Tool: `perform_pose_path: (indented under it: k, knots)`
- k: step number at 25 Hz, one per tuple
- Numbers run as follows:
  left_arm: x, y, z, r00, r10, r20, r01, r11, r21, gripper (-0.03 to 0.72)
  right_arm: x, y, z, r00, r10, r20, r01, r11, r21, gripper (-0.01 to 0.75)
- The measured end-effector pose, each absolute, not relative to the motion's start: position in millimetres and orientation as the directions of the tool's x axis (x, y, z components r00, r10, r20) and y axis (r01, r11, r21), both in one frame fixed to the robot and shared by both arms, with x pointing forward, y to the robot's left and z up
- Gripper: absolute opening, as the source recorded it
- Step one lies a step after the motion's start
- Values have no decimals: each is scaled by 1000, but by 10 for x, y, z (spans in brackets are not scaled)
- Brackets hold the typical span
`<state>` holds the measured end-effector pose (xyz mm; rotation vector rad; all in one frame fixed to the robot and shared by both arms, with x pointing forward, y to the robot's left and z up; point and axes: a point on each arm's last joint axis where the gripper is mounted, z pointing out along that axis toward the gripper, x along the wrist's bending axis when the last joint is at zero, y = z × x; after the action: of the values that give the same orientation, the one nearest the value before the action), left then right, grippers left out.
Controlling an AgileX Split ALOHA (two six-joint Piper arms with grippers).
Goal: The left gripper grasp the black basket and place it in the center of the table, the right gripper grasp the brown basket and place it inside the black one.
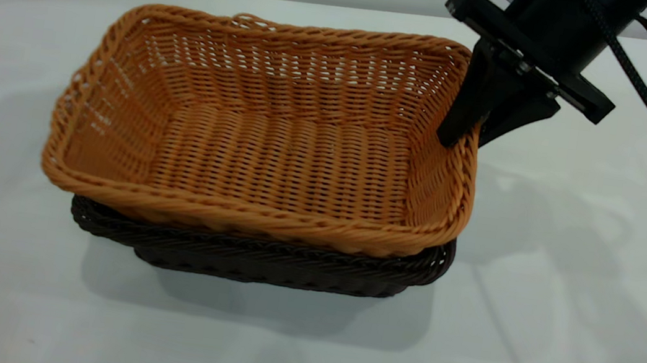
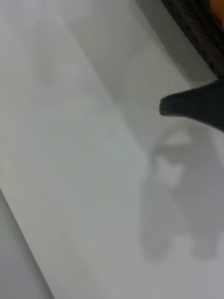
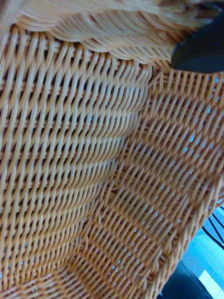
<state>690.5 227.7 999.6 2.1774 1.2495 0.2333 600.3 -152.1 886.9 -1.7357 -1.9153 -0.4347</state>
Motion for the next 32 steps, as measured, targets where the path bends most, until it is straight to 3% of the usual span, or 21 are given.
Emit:
perform_pose_path:
  k: [7,11,13,19,23,32]
  knots:
    - [6904,2276,9996,540,829,-144,723,-369,584,487,6036,-1528,8706,-31,834,552,989,106,-105,73]
    - [6897,2274,9993,542,827,-148,725,-372,580,487,6049,-1530,8689,-29,837,547,991,97,-96,110]
    - [6891,2272,9991,545,825,-152,728,-375,575,487,6062,-1528,8693,-28,837,547,992,91,-87,167]
    - [6888,2271,9990,546,823,-154,728,-377,573,487,6137,-1517,8773,-67,835,546,991,120,-63,470]
    - [6888,2271,9990,546,823,-154,728,-377,573,487,6227,-1520,8894,-145,842,520,982,188,-30,603]
    - [6803,2290,10309,552,827,-109,687,-377,621,487,6427,-1573,9724,-323,859,397,944,263,198,596]
